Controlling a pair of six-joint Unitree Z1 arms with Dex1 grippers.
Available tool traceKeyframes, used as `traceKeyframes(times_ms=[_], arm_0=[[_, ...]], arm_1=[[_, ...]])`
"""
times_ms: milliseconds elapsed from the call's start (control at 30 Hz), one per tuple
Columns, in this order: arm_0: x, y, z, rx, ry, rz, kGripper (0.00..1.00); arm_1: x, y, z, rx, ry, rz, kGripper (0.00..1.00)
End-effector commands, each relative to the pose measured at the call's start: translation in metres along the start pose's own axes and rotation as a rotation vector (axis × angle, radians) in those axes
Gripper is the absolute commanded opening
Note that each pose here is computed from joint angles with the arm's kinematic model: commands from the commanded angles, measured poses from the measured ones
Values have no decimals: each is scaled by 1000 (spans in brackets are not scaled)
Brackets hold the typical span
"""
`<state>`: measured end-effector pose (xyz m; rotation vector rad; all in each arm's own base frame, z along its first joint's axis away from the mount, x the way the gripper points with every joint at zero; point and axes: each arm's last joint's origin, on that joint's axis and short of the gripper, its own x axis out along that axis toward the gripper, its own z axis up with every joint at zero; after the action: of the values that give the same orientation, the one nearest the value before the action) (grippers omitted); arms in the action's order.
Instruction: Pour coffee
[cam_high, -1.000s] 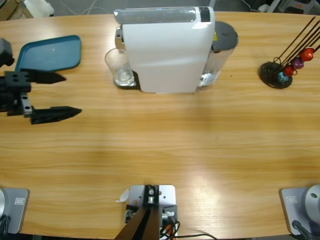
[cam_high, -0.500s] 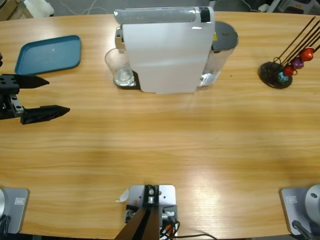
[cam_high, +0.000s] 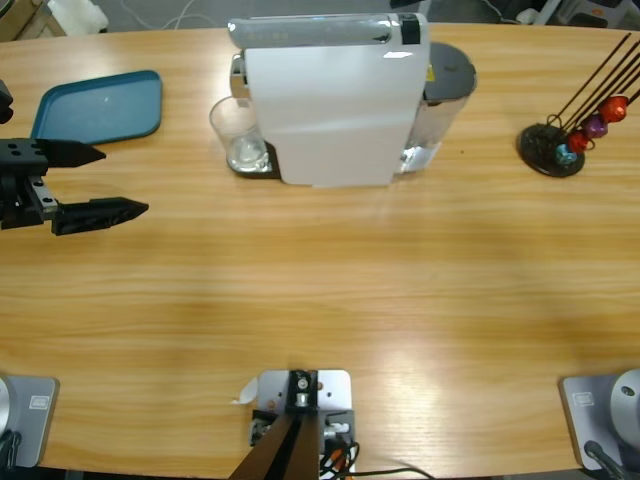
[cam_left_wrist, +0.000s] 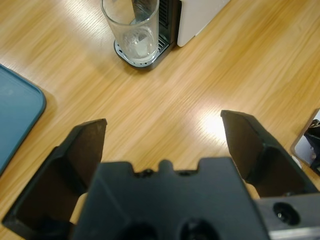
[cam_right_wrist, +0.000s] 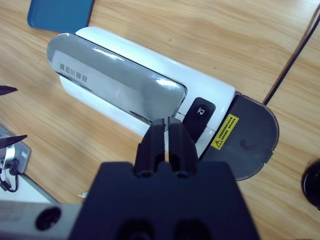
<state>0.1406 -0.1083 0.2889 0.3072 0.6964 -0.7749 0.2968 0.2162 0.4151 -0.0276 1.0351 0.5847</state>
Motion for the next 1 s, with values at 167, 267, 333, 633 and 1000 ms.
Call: traceKeyframes(times_ms=[167, 267, 333, 633, 1000], arm_0=[[11, -1, -11, -12, 51, -9, 996], [11, -1, -11, -12, 52, -9, 996], [11, -1, -12, -12, 54, -10, 996], [12, -1, -12, -12, 57, -10, 996], [14, -1, -13, -14, 67, -11, 996]], arm_1=[[25, -15, 3, 0, 48, -105, 0], [28, -16, 3, 0, 55, -107, 0], [31, -17, 3, 2, 61, -108, 0], [37, -23, 3, -2, 77, -135, 0], [40, -27, 5, 2, 83, -136, 0]])
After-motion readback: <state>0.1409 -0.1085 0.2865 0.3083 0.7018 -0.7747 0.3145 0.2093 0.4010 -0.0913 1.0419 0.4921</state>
